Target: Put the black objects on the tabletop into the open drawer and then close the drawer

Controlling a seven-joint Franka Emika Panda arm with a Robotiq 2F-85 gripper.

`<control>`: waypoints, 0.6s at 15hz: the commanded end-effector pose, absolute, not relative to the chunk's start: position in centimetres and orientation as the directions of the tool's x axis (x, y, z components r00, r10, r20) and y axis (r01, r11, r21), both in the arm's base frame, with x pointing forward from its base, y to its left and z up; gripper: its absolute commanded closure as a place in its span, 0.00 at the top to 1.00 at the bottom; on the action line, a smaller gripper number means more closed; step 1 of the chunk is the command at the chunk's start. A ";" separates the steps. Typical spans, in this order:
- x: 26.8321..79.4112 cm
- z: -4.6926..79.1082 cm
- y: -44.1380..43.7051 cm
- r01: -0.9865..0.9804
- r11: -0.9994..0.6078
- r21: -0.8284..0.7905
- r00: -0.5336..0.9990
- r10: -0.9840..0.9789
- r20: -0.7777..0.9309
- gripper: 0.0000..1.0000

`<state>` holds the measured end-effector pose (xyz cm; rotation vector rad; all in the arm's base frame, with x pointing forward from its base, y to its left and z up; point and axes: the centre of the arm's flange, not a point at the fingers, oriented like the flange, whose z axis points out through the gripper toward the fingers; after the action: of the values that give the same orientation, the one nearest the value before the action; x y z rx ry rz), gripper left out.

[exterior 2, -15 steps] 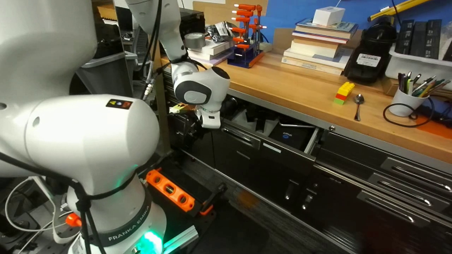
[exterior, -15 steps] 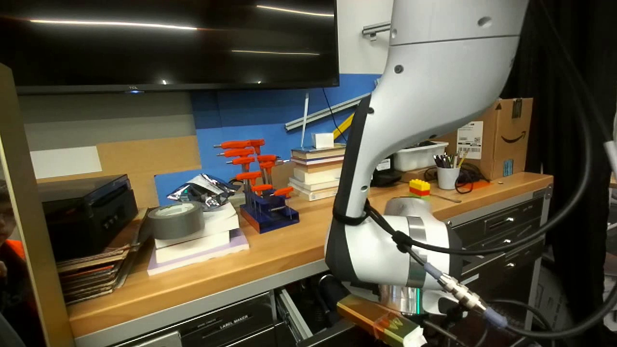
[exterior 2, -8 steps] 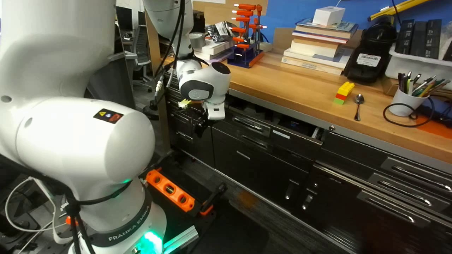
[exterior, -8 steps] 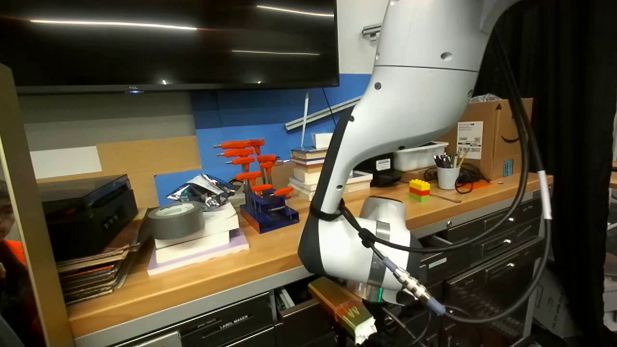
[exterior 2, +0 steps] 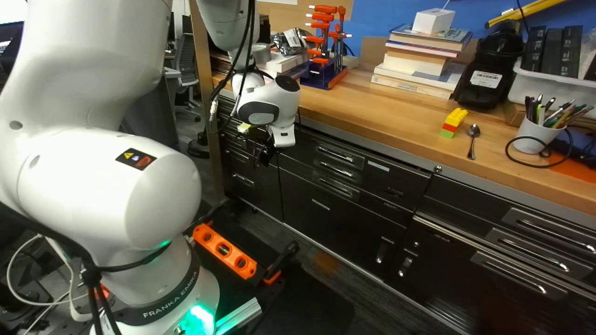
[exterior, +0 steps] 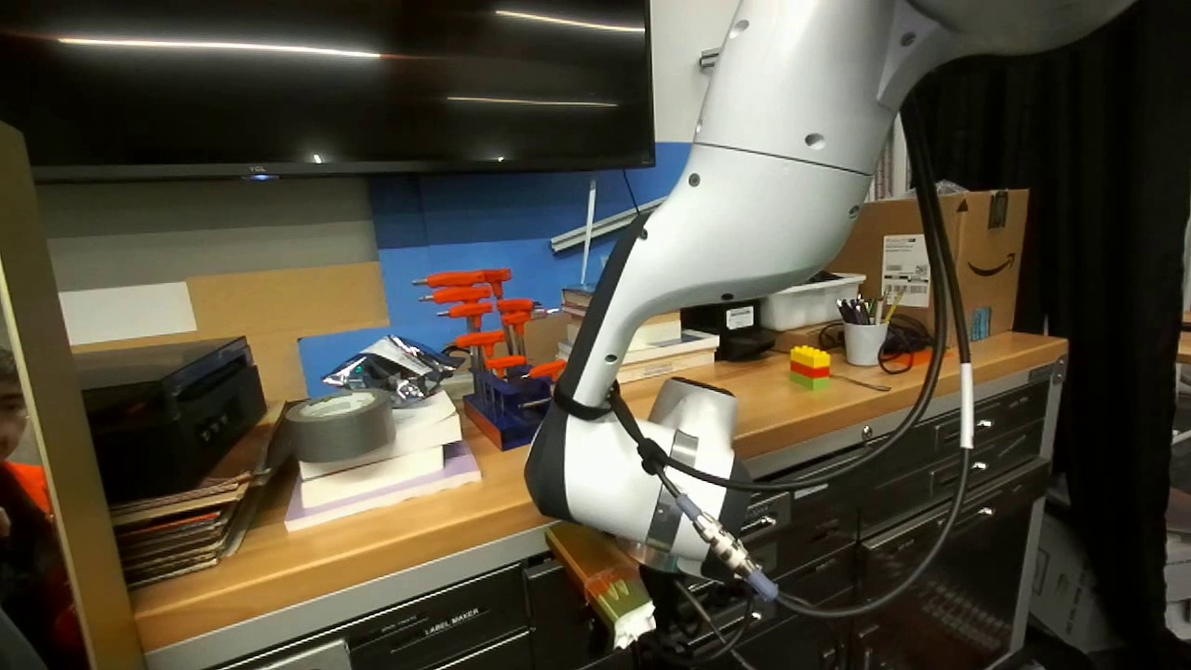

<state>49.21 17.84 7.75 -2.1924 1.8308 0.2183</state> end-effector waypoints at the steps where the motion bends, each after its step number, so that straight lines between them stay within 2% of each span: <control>1: 50.6 7.4 18.7 -0.976 -0.136 -0.172 0.183 -0.939 -0.292 1.00; 4: 50.8 7.5 19.0 -0.972 -0.160 -0.171 0.203 -0.938 -0.280 1.00; 9: 48.1 11.0 13.3 -0.958 -0.288 -0.012 0.287 -0.947 -0.145 1.00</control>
<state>49.72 16.47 7.05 -2.3236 1.7810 0.1861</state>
